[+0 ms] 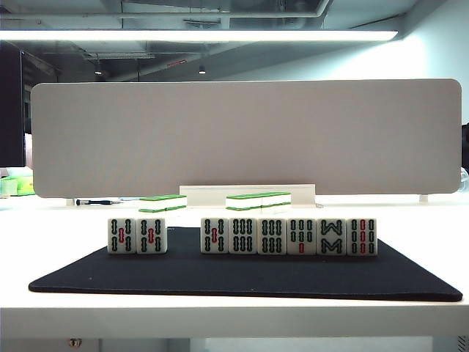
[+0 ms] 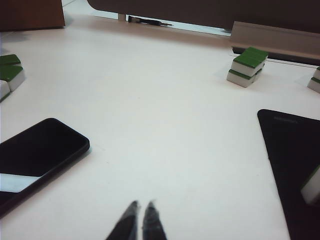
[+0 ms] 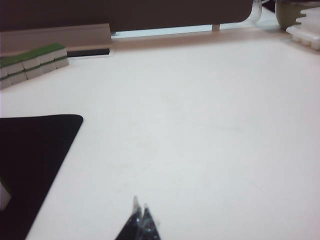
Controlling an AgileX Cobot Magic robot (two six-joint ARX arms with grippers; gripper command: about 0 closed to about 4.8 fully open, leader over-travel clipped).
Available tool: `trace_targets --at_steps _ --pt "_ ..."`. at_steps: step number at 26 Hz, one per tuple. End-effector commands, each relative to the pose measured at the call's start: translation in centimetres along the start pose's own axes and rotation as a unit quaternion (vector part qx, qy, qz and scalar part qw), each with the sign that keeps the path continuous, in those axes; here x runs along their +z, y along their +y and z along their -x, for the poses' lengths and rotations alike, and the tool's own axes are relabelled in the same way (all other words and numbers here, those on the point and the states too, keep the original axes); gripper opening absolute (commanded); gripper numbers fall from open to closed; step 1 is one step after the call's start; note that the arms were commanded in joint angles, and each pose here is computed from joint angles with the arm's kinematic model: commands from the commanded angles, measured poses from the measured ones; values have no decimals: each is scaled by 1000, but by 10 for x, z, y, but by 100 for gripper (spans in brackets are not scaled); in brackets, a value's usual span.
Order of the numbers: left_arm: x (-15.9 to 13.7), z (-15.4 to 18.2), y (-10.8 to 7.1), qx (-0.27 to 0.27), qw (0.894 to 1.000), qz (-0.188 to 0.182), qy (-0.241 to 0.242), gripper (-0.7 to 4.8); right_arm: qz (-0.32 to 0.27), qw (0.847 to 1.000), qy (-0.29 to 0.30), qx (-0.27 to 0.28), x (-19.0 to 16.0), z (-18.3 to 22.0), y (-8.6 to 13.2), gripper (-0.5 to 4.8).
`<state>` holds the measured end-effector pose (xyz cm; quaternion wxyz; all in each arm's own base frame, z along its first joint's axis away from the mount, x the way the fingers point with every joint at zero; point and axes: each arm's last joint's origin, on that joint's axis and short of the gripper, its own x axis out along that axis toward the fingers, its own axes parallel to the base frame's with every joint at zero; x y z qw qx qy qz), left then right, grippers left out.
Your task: Take a mahjong tile from your hand cards and play it out.
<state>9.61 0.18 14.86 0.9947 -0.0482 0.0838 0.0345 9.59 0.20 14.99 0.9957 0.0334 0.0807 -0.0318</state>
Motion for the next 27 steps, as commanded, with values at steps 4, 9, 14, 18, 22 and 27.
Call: trace_targets --at_steps 4,9,14,18,22,27 --pt "-1 0 0 -1 1000 -2 6 18 1 1000 1 1 -1 0 0 -1" --pt "-1 0 0 -1 1000 -2 6 18 1 1000 1 3 -1 0 0 -1" --pt "-1 0 0 -1 1000 -2 6 18 1 1000 1 3 -1 0 0 -1" --pt "-1 0 0 -1 1000 -2 6 18 2 1000 1 5 -1 0 0 -1" --pt "-1 0 0 -1 1000 -2 6 18 2 1000 1 5 -1 0 0 -1" --pt "-1 0 0 -1 1000 -2 6 18 2 1000 1 5 -1 0 0 -1"
